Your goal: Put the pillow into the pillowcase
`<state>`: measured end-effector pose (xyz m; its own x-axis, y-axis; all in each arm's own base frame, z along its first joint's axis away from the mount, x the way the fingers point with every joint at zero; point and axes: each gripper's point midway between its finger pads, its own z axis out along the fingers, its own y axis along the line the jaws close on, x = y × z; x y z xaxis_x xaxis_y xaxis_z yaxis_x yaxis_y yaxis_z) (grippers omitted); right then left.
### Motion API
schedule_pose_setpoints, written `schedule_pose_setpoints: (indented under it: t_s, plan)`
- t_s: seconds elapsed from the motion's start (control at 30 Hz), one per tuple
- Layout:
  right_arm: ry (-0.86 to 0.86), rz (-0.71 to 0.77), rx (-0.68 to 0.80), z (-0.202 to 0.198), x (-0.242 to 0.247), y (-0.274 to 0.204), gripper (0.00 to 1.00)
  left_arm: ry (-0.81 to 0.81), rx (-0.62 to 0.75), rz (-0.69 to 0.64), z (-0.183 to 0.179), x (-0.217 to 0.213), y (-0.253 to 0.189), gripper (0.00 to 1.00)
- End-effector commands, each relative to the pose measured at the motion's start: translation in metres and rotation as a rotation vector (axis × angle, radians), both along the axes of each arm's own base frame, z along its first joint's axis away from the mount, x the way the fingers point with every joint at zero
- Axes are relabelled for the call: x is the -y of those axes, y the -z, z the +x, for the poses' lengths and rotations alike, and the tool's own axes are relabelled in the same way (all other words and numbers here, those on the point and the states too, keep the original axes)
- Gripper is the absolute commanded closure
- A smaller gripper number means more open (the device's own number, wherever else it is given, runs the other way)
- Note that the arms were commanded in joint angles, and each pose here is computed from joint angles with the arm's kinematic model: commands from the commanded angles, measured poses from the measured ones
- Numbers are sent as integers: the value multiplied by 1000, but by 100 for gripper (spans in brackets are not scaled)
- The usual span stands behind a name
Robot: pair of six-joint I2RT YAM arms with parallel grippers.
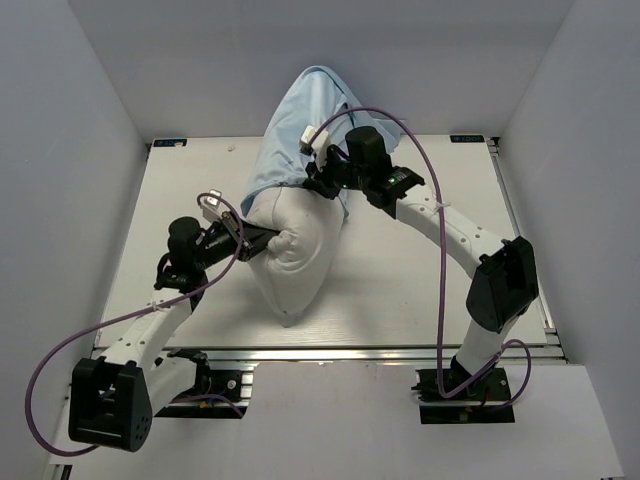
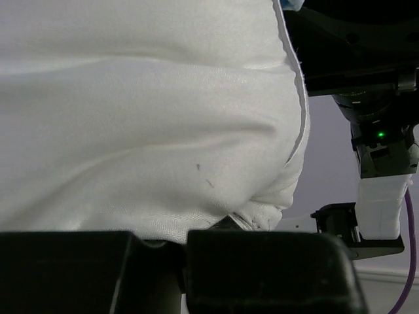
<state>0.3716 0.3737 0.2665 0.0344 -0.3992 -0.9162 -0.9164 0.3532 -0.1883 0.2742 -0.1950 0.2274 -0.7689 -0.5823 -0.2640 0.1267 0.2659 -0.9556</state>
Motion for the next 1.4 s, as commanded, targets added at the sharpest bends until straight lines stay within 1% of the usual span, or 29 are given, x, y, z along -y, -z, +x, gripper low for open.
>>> schedule_pose_setpoints:
  t_s: [0.0, 0.03, 0.07, 0.1, 0.13, 0.23, 0.27, 0.3, 0.4, 0.43, 0.53, 0.57, 0.6, 0.7, 0.8, 0.83, 0.9, 0.93, 1.0, 1.03, 1.07, 1.13, 1.17, 1.2, 1.23, 1.27, 1.3, 1.33, 1.37]
  plan:
    - [-48, -40, -15, -3, -2, 16, 80, -122, -77, 65, 13, -26, 34, 100]
    - [-55, -46, 0, -2, -2, 14, 85, -124, -78, 65, 13, -28, 35, 100]
    - [-68, -46, 5, -3, -3, 13, 94, -124, -79, 64, 13, -30, 35, 100]
    - [-84, -52, -2, -6, -3, 14, 98, -127, -81, 64, 15, -33, 37, 100]
    - [-95, -57, 0, -7, -4, 13, 100, -128, -79, 64, 15, -35, 37, 100]
    - [-167, -31, -32, -23, -12, 4, 100, -123, -75, 67, 20, -39, 37, 100]
    - [-245, 7, -45, -40, -21, -12, 100, -122, -79, 74, 22, -41, 40, 100]
    - [-301, 10, -81, -58, -23, -16, 100, -123, -80, 76, 24, -43, 41, 100]
    - [-500, 54, -54, -125, -43, -50, 100, -133, -73, 87, 33, -47, 43, 100]
    - [-578, 67, -35, -161, -50, -65, 100, -134, -69, 89, 36, -48, 43, 100]
    - [-684, 113, -46, -213, -60, -87, 100, -129, -61, 85, 47, -47, 42, 100]
    - [-692, 135, -47, -217, -63, -94, 100, -123, -46, 81, 50, -46, 37, 100]
    - [-682, 145, -87, -220, -65, -95, 100, -120, -43, 78, 54, -46, 36, 100]
    - [-644, 153, -90, -209, -70, -97, 100, -104, -19, 80, 61, -44, 27, 100]
    - [-635, 237, -89, -203, -69, -129, 100, -89, -2, 96, 64, -44, 23, 100]
    - [-621, 274, -71, -204, -66, -148, 100, -87, -1, 99, 63, -44, 23, 100]
    - [-591, 301, -60, -201, -66, -160, 100, -81, -5, 96, 62, -43, 26, 100]
    - [-529, 284, -50, -189, -68, -152, 100, -78, -12, 95, 62, -43, 29, 100]
    - [-432, 223, -67, -163, -70, -119, 100, -66, -26, 90, 60, -41, 34, 100]
    - [-340, 161, -103, -143, -67, -81, 100, -63, -35, 90, 60, -41, 38, 100]
    - [-265, 129, -126, -119, -57, -59, 100, -64, -37, 90, 60, -41, 39, 100]
    - [-123, 51, -201, -86, -39, -5, 100, -66, -40, 95, 61, -42, 41, 100]
    - [-78, 34, -220, -74, -29, 8, 93, -66, -48, 97, 61, -42, 43, 100]
    - [3, 21, -223, -49, -10, 19, 76, -67, -49, 98, 61, -42, 44, 100]
    - [30, 14, -235, -42, -1, 25, 67, -66, -50, 101, 62, -42, 45, 100]
    - [73, 25, -234, -27, 19, 22, 62, -65, -58, 101, 62, -42, 48, 100]
    - [73, 40, -231, -23, 27, 16, 51, -66, -60, 103, 62, -42, 49, 100]
    - [83, 52, -213, -19, 34, 8, 48, -64, -61, 102, 63, -42, 50, 100]
    - [100, 68, -156, -13, 49, -12, 41, -71, -64, 104, 64, -43, 52, 100]
